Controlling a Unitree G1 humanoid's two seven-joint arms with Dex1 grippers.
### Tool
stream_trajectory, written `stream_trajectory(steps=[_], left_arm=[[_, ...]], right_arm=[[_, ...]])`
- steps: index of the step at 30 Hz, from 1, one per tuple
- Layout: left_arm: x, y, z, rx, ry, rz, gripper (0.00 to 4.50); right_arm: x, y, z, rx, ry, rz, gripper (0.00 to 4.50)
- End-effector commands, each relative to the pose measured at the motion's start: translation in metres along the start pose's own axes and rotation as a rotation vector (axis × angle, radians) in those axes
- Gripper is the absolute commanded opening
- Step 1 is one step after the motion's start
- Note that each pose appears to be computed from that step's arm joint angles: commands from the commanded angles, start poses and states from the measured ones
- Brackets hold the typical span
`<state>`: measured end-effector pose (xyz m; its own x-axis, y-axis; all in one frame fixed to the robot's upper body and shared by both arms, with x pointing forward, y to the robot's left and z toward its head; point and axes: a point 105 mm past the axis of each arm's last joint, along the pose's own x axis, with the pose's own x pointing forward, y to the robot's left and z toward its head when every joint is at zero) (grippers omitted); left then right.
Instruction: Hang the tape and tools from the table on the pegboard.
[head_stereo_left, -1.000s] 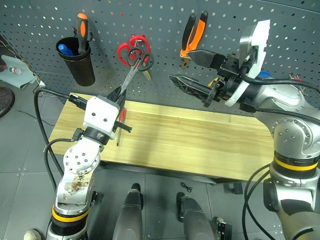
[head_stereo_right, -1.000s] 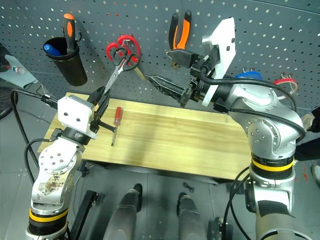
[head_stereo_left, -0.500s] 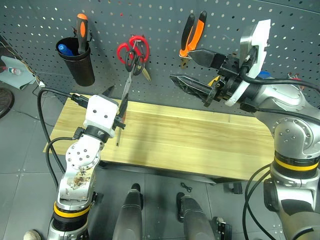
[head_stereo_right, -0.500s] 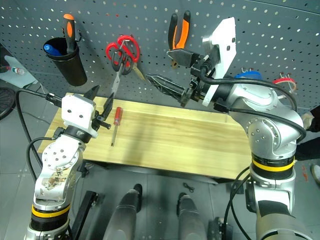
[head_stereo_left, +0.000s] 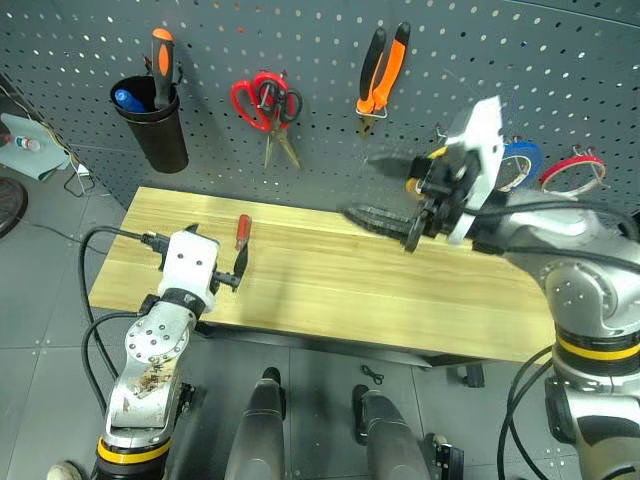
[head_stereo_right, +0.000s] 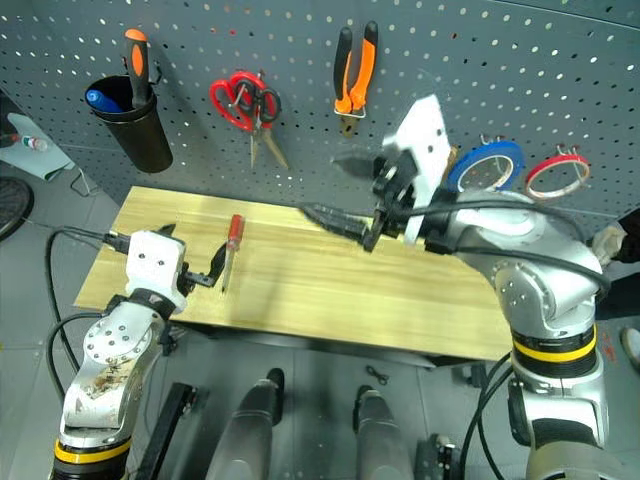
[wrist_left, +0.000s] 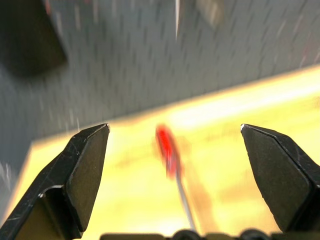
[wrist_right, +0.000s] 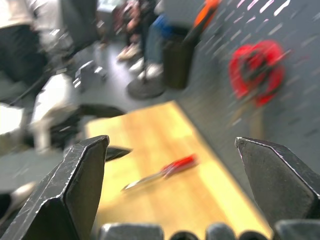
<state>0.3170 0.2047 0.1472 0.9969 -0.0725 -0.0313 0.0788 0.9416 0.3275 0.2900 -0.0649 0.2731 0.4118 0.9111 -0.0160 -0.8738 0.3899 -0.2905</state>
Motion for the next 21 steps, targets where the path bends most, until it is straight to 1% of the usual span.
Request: stream_trajectory(steps=[1,3,7,11,13,17,21], left_arm=[[0.011,0.014,-0.025,-0.057,0.128,0.018,4.46],[0.023,0.016,-0.03,-0.077,0.169,-0.002,4.46],[0.055,0.019,-0.022,-0.087,0.185,-0.011,4.46],[0.078,0.019,-0.019,-0.114,0.216,0.006,4.46],[0.091,0.016,-0.022,-0.12,0.239,0.018,4.46],[0.101,0.01,-0.025,-0.124,0.26,0.009,4.46],[0.119,-0.003,-0.031,-0.145,0.27,-0.013,4.46]], right_arm=[[0.011,0.013,-0.002,-0.027,0.013,0.054,4.5],[0.019,0.014,-0.003,-0.002,0.004,0.065,4.5],[0.032,0.01,-0.01,-0.019,0.019,0.074,4.5],[0.038,0.002,-0.012,-0.034,0.026,0.058,4.5],[0.035,-0.001,-0.014,-0.028,0.033,0.047,4.5],[0.028,-0.004,-0.016,-0.024,0.049,0.038,4.5],[0.019,-0.01,-0.017,-0.025,0.077,0.015,4.5]])
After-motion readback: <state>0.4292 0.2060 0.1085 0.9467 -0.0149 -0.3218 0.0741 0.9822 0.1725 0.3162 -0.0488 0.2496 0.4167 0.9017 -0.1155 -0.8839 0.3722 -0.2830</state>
